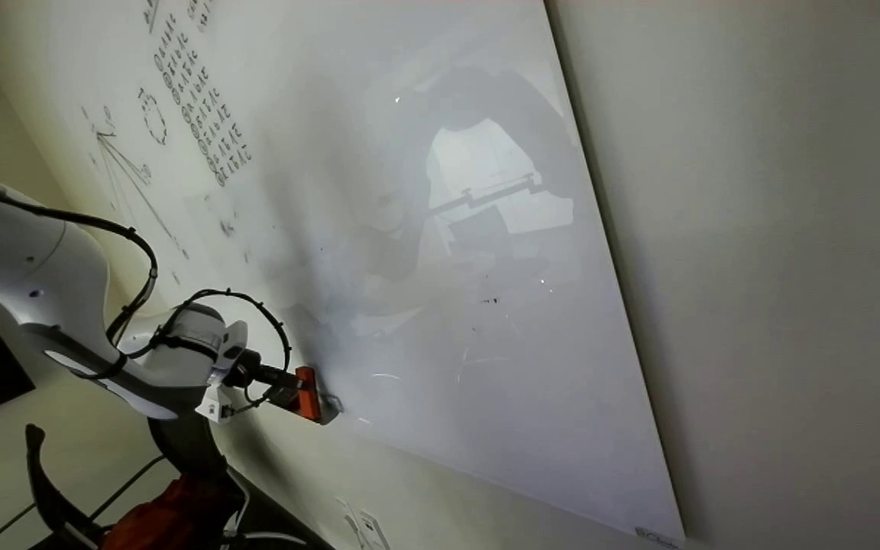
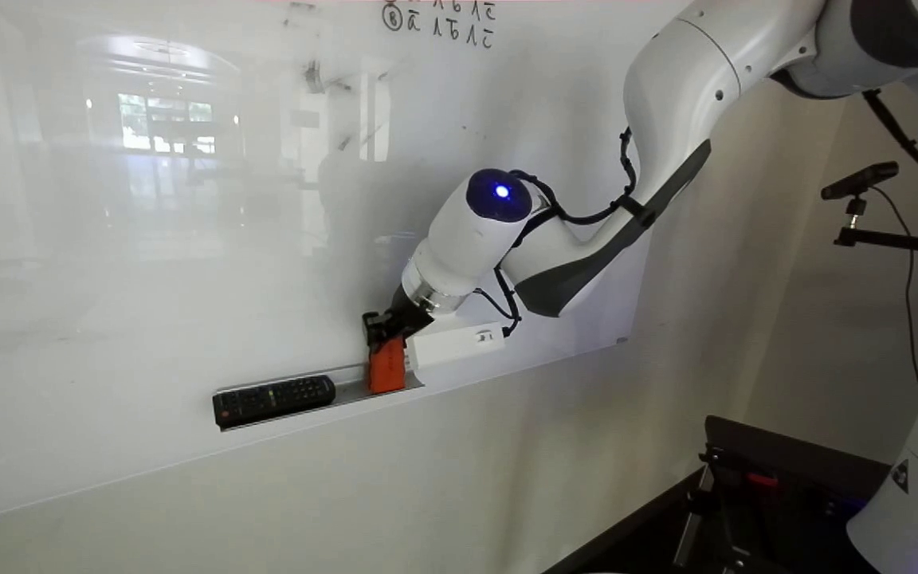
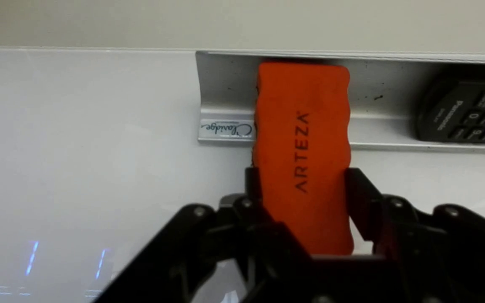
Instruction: Use the orange eraser to clean the "ABCDE" off the whiteboard
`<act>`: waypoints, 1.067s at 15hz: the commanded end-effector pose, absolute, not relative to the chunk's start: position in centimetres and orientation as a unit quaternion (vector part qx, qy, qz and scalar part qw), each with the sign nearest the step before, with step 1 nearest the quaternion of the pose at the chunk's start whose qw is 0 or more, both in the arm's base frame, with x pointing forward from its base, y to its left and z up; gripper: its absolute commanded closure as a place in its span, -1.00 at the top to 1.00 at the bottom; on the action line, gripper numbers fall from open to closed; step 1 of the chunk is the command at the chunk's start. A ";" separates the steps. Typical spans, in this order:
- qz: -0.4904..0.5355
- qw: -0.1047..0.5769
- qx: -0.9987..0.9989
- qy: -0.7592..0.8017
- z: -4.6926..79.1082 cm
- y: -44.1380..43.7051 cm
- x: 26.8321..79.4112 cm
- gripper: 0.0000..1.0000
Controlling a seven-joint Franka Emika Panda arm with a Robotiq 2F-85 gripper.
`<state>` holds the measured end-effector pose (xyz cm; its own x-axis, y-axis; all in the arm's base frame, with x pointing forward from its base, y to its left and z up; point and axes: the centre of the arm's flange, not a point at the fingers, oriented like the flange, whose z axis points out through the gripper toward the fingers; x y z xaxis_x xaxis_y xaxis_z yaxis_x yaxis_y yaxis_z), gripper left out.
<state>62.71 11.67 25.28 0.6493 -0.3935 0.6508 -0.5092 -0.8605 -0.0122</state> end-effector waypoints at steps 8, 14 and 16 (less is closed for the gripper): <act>0.347 0.103 0.896 -0.258 26.8 11.6 64.3 1.00; 0.314 0.092 0.912 -0.249 31.3 12.2 63.5 1.00; 0.316 0.090 0.911 -0.249 34.1 12.8 62.4 1.00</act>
<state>64.38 12.19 29.17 0.6738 -0.4104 0.6145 -0.5075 -0.8614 -0.0188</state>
